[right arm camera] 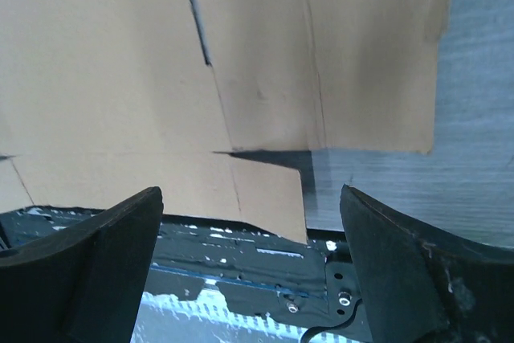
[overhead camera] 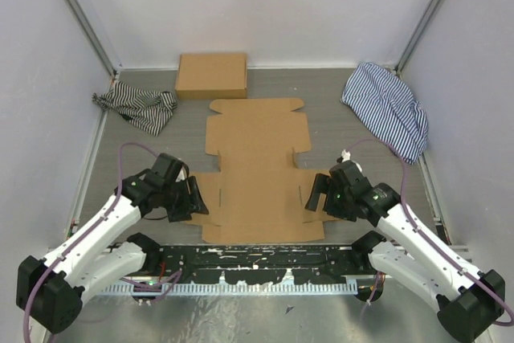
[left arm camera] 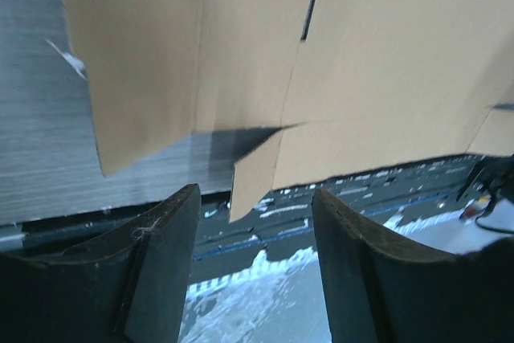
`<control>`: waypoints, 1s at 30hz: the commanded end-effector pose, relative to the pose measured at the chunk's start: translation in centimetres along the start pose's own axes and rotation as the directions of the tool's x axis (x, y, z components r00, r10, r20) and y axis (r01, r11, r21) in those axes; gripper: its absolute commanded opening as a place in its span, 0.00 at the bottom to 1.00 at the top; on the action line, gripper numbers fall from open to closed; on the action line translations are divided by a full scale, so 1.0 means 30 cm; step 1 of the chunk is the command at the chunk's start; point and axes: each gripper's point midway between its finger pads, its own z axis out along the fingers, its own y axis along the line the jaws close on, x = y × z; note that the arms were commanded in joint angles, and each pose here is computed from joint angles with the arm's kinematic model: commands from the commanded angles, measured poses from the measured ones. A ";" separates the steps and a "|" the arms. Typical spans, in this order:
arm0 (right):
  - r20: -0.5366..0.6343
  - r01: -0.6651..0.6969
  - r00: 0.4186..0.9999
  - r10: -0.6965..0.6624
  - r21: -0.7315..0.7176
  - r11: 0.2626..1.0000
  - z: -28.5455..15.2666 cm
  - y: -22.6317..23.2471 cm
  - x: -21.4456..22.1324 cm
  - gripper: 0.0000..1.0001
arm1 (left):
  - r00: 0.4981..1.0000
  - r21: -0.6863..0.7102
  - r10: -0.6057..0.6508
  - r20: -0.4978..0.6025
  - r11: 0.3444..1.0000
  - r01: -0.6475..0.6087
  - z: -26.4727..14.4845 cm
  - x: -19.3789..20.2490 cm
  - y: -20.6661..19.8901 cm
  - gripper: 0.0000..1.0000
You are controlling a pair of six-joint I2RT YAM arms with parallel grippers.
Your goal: Fold the paper box
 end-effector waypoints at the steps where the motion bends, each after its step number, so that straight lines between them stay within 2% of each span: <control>1: -0.053 -0.054 0.997 0.051 -0.047 0.997 0.009 0.008 0.066 0.96 | 0.998 0.005 0.015 -0.063 1.000 -0.015 -0.012 0.078 -0.007 0.65; 7: -0.114 -0.050 0.992 0.045 -0.040 0.998 0.044 -0.027 0.139 0.96 | 0.999 -0.049 0.016 -0.041 0.999 -0.018 -0.034 0.095 0.025 0.66; 10: -0.149 -0.054 0.988 0.046 -0.053 0.997 0.072 -0.035 0.179 0.96 | 0.998 -0.078 0.009 -0.070 0.997 -0.014 -0.009 0.115 0.050 0.66; 15: -0.142 -0.041 0.989 0.032 -0.064 0.997 0.080 -0.038 0.184 0.96 | 0.993 -0.090 0.008 -0.122 0.996 -0.019 0.043 0.156 0.067 0.66; 23: -0.172 -0.008 0.985 -0.020 -0.158 0.987 0.084 0.051 0.183 0.93 | 0.990 -0.054 0.034 -0.135 0.998 -0.042 0.095 0.170 0.012 0.65; 30: -0.131 0.033 0.990 -0.059 -0.194 0.980 0.032 0.145 0.141 0.90 | 0.989 -0.033 0.063 -0.135 0.997 -0.068 0.092 0.167 -0.045 0.64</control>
